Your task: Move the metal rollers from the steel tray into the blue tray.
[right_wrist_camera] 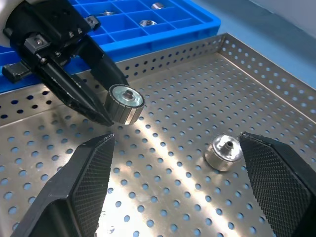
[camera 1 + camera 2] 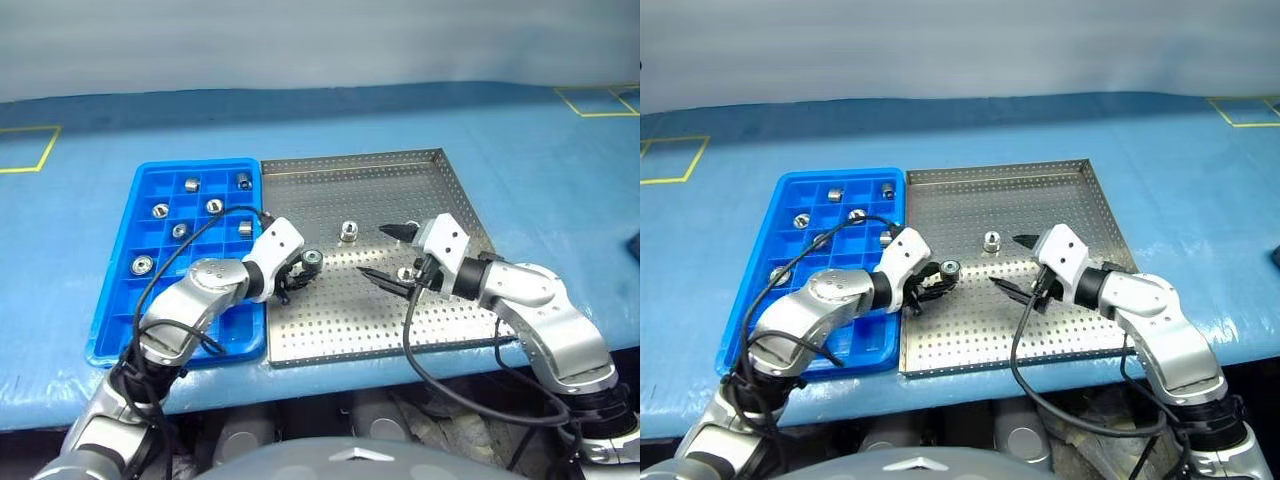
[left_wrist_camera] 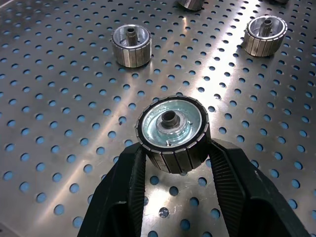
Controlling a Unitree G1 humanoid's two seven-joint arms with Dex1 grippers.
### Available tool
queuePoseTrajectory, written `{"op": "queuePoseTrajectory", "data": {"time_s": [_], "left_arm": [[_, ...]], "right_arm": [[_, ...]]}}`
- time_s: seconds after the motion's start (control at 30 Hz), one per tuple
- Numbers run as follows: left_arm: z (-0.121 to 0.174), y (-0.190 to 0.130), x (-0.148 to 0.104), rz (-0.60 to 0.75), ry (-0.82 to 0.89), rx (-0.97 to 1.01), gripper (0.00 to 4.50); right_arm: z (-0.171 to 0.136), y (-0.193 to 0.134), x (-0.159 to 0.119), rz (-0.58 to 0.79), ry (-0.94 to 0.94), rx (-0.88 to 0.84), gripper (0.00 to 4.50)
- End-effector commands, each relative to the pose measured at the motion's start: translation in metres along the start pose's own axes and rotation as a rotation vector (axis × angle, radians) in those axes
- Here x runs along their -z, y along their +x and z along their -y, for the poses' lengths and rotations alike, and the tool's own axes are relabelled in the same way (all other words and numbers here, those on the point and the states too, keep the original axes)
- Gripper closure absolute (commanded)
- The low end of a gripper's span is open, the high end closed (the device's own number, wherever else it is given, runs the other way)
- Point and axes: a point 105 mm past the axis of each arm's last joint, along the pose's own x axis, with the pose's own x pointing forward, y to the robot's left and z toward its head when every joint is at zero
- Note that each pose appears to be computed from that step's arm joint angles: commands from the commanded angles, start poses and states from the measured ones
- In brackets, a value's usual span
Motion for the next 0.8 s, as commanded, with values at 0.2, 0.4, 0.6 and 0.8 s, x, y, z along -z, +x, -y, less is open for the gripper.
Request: {"op": "queuePoseTrajectory", "data": {"time_s": [0.2, 0.4, 0.6, 0.8], "left_arm": [[-0.038, -0.092, -0.003, 0.007, 0.02, -0.355, 2.46], [-0.043, -0.154, 0.015, -0.067, -0.012, -0.574, 2.46], [-0.032, -0.179, 0.03, -0.047, -0.086, -0.602, 2.46], [-0.017, -0.192, 0.045, -0.026, -0.228, -0.677, 2.46]], "right_arm": [[-0.015, 0.021, -0.009, 0.075, -0.005, -0.125, 0.27], [-0.026, 0.037, -0.016, 0.1, -0.033, -0.277, 0.27], [-0.036, 0.051, -0.031, 0.148, -0.082, -0.432, 0.27], [-0.037, 0.062, -0.036, 0.168, -0.109, -0.491, 0.27]]}}
